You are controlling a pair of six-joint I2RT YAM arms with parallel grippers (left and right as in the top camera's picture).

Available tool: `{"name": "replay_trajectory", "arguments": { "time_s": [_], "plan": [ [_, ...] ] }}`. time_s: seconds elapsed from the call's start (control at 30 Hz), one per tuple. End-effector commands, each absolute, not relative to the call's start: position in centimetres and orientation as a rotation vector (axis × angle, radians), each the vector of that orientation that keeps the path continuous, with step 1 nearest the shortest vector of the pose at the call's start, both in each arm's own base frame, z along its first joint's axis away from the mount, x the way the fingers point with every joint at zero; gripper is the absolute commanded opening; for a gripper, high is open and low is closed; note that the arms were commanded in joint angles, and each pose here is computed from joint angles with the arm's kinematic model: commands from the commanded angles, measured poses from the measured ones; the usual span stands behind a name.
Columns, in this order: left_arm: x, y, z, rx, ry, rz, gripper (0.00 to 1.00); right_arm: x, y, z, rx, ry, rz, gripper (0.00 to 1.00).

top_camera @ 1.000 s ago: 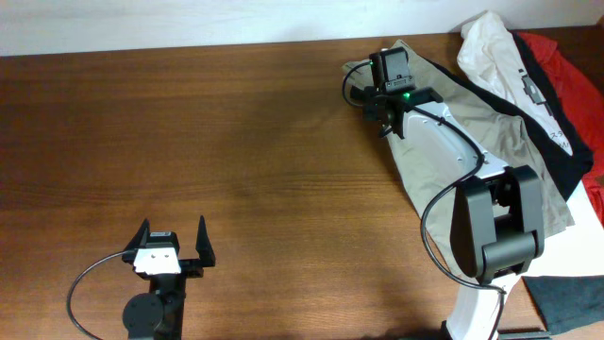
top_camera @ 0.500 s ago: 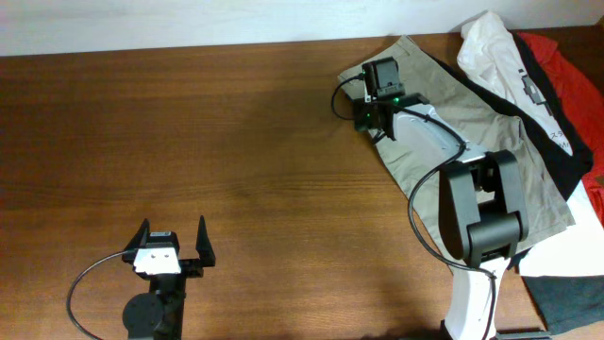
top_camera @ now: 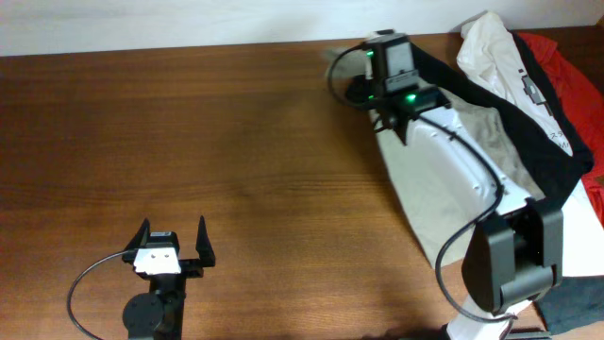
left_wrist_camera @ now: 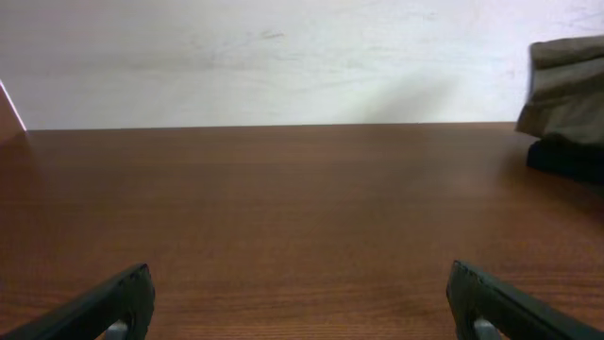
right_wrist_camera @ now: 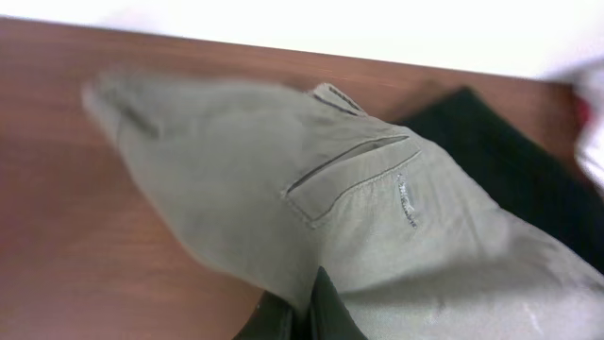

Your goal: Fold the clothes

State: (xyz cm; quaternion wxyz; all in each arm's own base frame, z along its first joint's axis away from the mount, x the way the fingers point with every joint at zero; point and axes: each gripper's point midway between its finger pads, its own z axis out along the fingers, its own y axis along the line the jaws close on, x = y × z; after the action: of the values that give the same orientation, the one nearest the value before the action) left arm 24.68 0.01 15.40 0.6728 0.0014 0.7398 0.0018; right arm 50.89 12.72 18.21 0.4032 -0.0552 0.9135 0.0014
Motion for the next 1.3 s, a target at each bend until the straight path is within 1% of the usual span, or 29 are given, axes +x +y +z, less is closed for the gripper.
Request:
{"name": "replay_trajectory", "arguments": {
  "time_s": [0.0, 0.07, 0.1, 0.13, 0.2, 0.23, 0.27, 0.3, 0.37, 0.4, 0.43, 0.47, 0.5, 0.53, 0.57, 0.6, 0.67, 0.77, 0.83, 0.93, 1.0, 1.07, 1.1, 1.13, 1.17, 1.2, 1.23, 1.27],
  "plan": [
    [24.7, -0.2, 15.2, 0.02, 1.67, 0.005, 0.99, 47.7, 22.5, 19.9, -0.274, 2.274, 0.186, 0.04],
    [24.7, -0.2, 15.2, 0.02, 1.67, 0.005, 0.99, 44.0, 30.1, 18.5, -0.42, 2.292, 0.344, 0.04],
    [24.7, -0.2, 15.2, 0.02, 1.67, 0.005, 0.99, 42.7, 32.2, 17.4, -0.457, 2.308, 0.367, 0.04],
    [24.7, -0.2, 15.2, 0.02, 1.67, 0.005, 0.99, 40.6, 35.2, 15.2, -0.484, 2.355, 0.405, 0.04],
    [24.7, -0.2, 15.2, 0.02, 1.67, 0.005, 0.99, 38.3, 38.1, 12.9, -0.517, 2.398, 0.437, 0.04],
    [24.7, -0.2, 15.2, 0.02, 1.67, 0.005, 0.99, 37.6, 39.0, 13.1, -0.557, 2.376, 0.433, 0.29],
    [24.7, -0.2, 15.2, 0.02, 1.67, 0.005, 0.99, 37.9, 38.9, 13.8, -0.61, 2.34, 0.407, 0.58],
    [24.7, -0.2, 15.2, 0.02, 1.67, 0.006, 0.99, 39.7, 36.4, 15.2, -0.548, 2.32, 0.283, 0.8],
    [24.7, -0.2, 15.2, 0.02, 1.67, 0.005, 0.99, 42.8, 29.1, 19.1, -0.358, 2.3, 0.08, 0.88],
    [24.7, -0.2, 15.2, 0.02, 1.67, 0.005, 0.99, 44.0, 25.4, 20.8, -0.273, 2.302, 0.041, 0.95],
    [24.7, -0.2, 15.2, 0.02, 1.67, 0.006, 0.99, 45.4, 18.3, 22.9, -0.069, 2.319, -0.008, 1.0],
    [24.7, -0.2, 15.2, 0.02, 1.67, 0.005, 0.99, 45.8, 13.7, 23.6, 0.041, 2.332, -0.054, 0.99],
    [24.7, -0.2, 15.2, 0.02, 1.67, 0.005, 0.99, 45.7, 7.4, 23.6, 0.184, 2.366, -0.138, 0.99],
    [24.7, -0.2, 15.2, 0.02, 1.67, 0.006, 0.99, 44.9, 1.5, 22.6, 0.321, 2.423, -0.226, 0.99],
    [24.7, -0.2, 15.2, 0.02, 1.67, 0.005, 0.99, 43.0, -5.3, 21.0, 0.499, 2.5, -0.325, 0.99],
    [24.7, -0.2, 15.2, 0.02, 1.67, 0.005, 0.99, 41.7, -8.9, 20.1, 0.609, 2.53, -0.374, 0.99],
    [24.7, -0.2, 15.2, 0.02, 1.67, 0.005, 0.99, 37.5, -17.9, 17.5, 0.923, 2.572, -0.437, 0.99],
    [24.7, -0.2, 15.2, 0.02, 1.67, 0.005, 0.99, 32.2, -26.3, 15.7, 1.257, 2.52, -0.471, 0.99],
    [24.7, -0.2, 15.2, 0.02, 1.67, 0.005, 0.99, 30.8, -28.4, 13.6, 1.245, 2.585, -0.282, 0.99],
    [24.7, -0.2, 15.2, 0.02, 1.67, 0.005, 0.99, 29.1, -30.8, 9.9, 1.359, 2.598, -0.163, 1.0],
    [24.7, -0.2, 15.2, 0.02, 1.67, 0.005, 0.99, 30.7, -29.9, 6.9, 1.237, 2.658, 0.065, 1.0],
    [24.7, -0.2, 15.2, 0.02, 1.67, 0.005, 0.99, 31.0, -29.8, 3.9, 1.248, 2.699, 0.112, 0.99],
    [24.7, -0.2, 15.2, 0.02, 1.67, 0.006, 0.99, 31.2, -30.0, 2.8, 1.252, 2.706, 0.117, 0.93],
    [24.7, -0.2, 15.2, 0.02, 1.67, 0.006, 0.99, 31.3, -30.2, 2.5, 1.25, 2.702, 0.116, 0.83],
    [24.7, -0.2, 15.2, 0.02, 1.67, 0.006, 0.99, 31.8, -30.4, 2.5, 1.241, 2.684, 0.117, 0.64],
    [24.7, -0.2, 15.2, 0.02, 1.67, 0.006, 0.99, 32.0, -30.5, 2.6, 1.236, 2.673, 0.121, 0.59],
    [24.7, -0.2, 15.2, 0.02, 1.67, 0.006, 0.99, 32.3, -30.7, 2.6, 1.229, 2.665, 0.113, 0.46],
    [24.7, -0.2, 15.2, 0.02, 1.67, 0.005, 0.99, 32.3, -30.7, 2.6, 1.229, 2.662, 0.111, 0.43]
  ]
}}
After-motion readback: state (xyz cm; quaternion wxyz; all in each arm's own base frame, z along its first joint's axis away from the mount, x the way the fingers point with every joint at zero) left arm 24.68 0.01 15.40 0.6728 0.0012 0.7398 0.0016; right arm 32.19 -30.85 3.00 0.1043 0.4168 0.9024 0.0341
